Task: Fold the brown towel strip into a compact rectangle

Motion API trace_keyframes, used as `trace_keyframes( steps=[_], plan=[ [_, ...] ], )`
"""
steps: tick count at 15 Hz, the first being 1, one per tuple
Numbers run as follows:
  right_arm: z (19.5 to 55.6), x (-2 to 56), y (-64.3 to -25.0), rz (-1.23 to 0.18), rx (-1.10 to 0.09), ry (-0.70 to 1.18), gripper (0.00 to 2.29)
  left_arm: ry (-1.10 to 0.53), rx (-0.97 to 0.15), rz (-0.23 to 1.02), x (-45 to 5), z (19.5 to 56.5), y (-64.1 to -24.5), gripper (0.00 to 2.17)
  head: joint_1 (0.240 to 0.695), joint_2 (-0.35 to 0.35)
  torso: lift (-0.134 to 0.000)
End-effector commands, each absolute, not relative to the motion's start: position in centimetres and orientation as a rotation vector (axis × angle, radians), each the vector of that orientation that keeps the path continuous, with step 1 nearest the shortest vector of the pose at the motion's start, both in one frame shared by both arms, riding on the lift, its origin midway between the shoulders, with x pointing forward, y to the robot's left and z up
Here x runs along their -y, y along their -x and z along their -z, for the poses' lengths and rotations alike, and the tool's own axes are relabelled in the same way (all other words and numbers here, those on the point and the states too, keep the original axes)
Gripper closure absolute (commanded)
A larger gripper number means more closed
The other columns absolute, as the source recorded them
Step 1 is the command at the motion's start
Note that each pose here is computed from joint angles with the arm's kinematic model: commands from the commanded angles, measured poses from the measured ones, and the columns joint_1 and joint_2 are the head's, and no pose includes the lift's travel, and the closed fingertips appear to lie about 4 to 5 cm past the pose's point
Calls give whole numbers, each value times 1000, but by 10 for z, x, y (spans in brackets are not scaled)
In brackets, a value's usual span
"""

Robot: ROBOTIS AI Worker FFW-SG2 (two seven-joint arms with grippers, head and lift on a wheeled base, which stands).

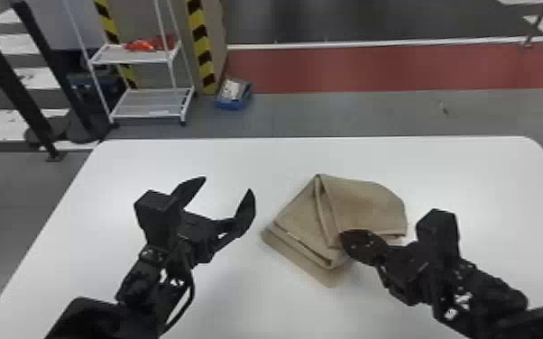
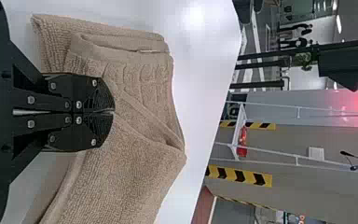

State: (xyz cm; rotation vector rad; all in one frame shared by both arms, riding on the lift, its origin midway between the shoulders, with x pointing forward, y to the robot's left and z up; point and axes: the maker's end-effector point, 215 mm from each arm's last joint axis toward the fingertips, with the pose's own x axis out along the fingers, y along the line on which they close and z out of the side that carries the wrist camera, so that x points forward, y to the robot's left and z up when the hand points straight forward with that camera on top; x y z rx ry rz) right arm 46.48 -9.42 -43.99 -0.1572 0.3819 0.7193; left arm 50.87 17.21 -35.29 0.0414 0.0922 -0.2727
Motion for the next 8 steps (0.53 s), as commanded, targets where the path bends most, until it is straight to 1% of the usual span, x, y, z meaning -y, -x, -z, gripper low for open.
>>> trace_keyframes(
  steps=[1,3,5,8],
  plan=[
    [434,93,-465,-724,-371,153,1298,-41,-92,271,-173,353,-509,90,695,89,-123],
    [423,89,-464,-735,-351,143,1301,-41,-92,271,-173,353,-509,90,695,90,-123],
    [404,84,-463,-744,-318,111,1301,-41,-91,270,-173,352,-510,90,695,95,-123],
    [380,65,-457,-778,-323,60,1301,-42,-76,264,-174,349,-512,90,695,103,-123]
  ],
)
